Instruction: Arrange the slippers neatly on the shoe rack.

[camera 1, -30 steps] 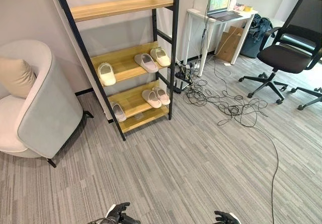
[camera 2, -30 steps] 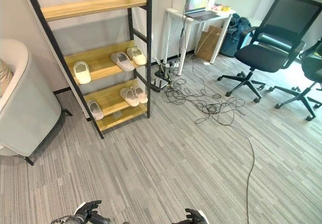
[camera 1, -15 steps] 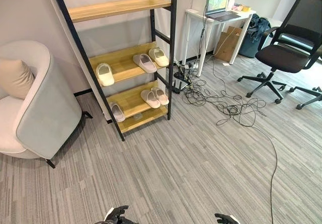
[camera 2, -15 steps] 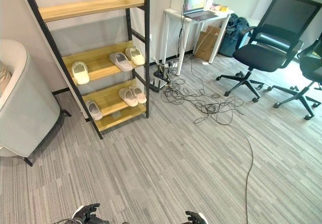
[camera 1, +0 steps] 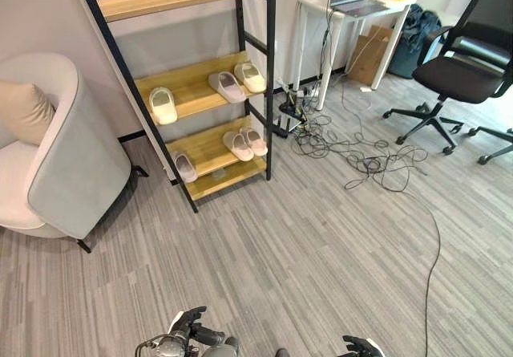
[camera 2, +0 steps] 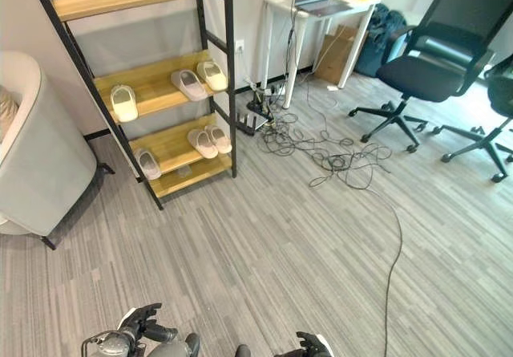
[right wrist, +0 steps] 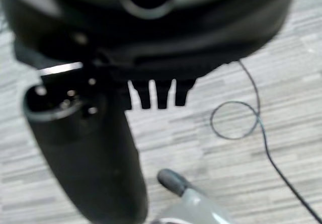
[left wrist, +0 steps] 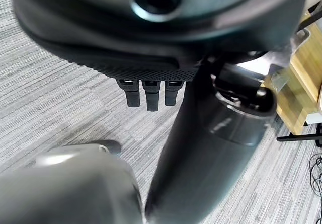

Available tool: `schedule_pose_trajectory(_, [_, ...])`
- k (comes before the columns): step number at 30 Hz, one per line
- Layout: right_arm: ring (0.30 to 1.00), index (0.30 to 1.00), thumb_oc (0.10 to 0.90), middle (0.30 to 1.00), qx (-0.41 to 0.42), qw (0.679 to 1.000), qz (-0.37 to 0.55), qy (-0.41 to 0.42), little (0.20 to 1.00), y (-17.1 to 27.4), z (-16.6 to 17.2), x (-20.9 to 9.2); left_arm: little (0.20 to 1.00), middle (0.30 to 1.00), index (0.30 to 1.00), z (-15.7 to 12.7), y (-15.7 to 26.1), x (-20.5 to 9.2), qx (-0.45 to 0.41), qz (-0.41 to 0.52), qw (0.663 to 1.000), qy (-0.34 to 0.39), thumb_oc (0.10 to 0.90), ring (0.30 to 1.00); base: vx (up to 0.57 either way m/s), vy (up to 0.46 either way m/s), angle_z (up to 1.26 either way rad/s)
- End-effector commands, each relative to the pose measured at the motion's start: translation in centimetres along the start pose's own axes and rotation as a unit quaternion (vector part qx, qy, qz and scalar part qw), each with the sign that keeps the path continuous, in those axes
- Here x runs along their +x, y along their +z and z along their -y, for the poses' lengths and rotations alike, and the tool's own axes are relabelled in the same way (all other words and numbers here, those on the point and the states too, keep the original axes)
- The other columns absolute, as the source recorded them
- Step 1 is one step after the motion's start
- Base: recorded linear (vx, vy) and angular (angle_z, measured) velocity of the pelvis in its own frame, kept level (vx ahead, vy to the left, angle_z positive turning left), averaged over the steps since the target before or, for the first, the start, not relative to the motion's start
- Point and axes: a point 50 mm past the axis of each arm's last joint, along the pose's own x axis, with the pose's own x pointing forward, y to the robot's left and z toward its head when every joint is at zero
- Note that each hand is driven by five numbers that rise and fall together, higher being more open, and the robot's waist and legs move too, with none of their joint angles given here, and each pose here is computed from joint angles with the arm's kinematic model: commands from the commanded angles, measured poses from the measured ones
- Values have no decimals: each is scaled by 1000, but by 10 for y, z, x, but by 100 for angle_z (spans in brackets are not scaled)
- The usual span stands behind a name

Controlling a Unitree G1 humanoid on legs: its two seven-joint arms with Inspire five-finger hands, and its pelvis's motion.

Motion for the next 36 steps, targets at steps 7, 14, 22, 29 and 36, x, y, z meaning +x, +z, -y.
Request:
schedule_pose_trajectory(7, [900,900,800,900,-10,998,56,7,900,29,-5,3,900,900,900,-5,-14,-4,-7,-10,1000,4,800,900,223,140,-38])
schedule_pose_trajectory(14, [900,900,800,900,0,996,86,19,900,48,-13,4,900,900,900,-13,-9,-3,-22,-2,1000,18,800,900,127,114,-5])
schedule_pose_trajectory(22, [900,900,800,900,3,995,93,24,900,53,-14,4,900,900,900,-9,-14,-4,-23,-11,1000,13,800,900,333,-64,33])
schedule_pose_trajectory(29, [900,900,800,900,24,997,67,27,900,34,-18,2,900,900,900,-3,-23,-6,-34,-25,999,7,800,900,336,-150,51])
schedule_pose_trajectory(36, [900,900,800,900,46,996,75,9,900,40,-9,3,900,900,900,-1,-4,-1,-32,1,1000,1,800,900,213,-102,44])
